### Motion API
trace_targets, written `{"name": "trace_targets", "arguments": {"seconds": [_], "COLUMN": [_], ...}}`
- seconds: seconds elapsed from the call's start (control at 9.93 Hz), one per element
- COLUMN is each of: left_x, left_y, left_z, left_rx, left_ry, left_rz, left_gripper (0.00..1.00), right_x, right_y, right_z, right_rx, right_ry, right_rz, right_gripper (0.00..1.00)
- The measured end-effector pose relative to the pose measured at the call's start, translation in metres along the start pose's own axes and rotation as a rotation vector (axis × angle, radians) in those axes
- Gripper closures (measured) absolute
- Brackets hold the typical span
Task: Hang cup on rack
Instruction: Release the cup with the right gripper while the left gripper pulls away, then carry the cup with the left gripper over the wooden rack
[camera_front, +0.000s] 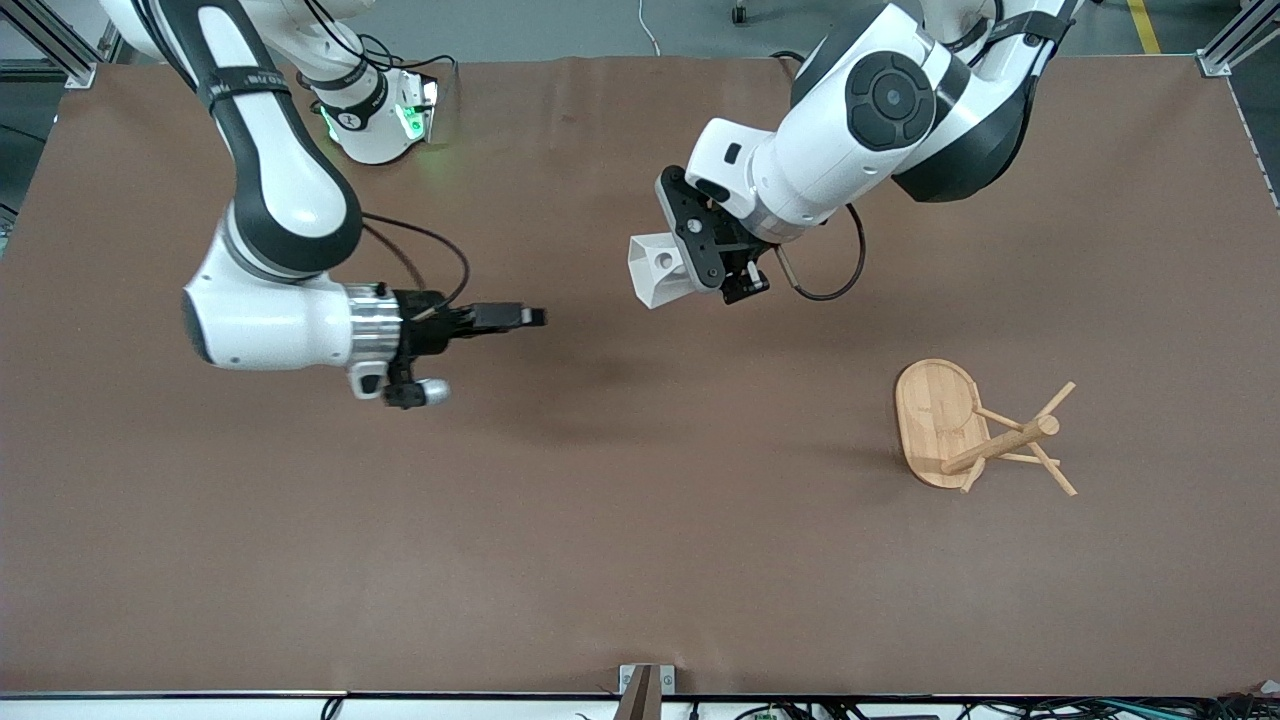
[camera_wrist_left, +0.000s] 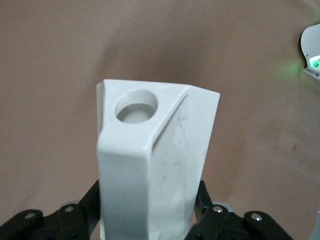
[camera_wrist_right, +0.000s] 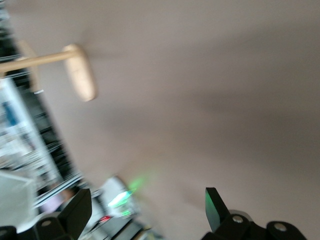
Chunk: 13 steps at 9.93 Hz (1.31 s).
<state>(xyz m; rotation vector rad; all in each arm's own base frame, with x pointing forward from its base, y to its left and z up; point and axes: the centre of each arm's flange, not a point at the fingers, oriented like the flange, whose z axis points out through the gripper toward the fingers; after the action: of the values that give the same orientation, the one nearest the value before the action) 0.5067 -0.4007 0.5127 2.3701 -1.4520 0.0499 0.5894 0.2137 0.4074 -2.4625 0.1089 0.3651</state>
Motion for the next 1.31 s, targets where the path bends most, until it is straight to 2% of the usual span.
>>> {"name": "trace_targets", "arguments": {"seconds": [0.2, 0.4, 0.5, 0.6, 0.7, 0.91, 1.01, 1.31], "left_x": [-0.007, -0.02, -0.028, -0.039, -0.055, -0.085, -0.094, -0.123], "left_y": [-0.015, -0.041, -0.055, -0.075, -0.097, -0.137, -0.146, -0.172], "left_z": [-0.006, -0.015, -0.022, -0.03, -0.041, -0.061, -0.068, -0.065], "left_rx": [0.017, 0.088, 0.118, 0.133, 0.141, 0.154, 0.163, 0.169], "left_ry": [0.003, -0.006, -0.001, 0.01, 0.025, 0.053, 0.061, 0.054], "left_rz": [-0.209, -0.43, -0.525, -0.605, -0.667, -0.79, -0.842, -0.923], "left_gripper": [0.25, 0.25, 0.25, 0.25, 0.25, 0.25, 0.25, 0.26], "right_x": [0.01, 0.008, 0.0, -0.013, -0.03, -0.076, -0.095, -0.128], "right_y": [0.063, 0.116, 0.124, 0.12, 0.11, 0.088, 0.08, 0.094], "right_z": [-0.071, -0.154, -0.192, -0.227, -0.257, -0.303, -0.321, -0.34], "right_rx": [-0.236, -0.507, -0.588, -0.621, -0.629, -0.633, -0.631, -0.614], "right_ry": [0.116, 0.233, 0.276, 0.312, 0.324, 0.26, 0.255, 0.342], "right_rz": [0.038, 0.041, 0.044, 0.044, 0.054, 0.098, 0.111, 0.123], "right_gripper": [0.0, 0.0, 0.0, 0.0, 0.0, 0.0, 0.0, 0.0]}}
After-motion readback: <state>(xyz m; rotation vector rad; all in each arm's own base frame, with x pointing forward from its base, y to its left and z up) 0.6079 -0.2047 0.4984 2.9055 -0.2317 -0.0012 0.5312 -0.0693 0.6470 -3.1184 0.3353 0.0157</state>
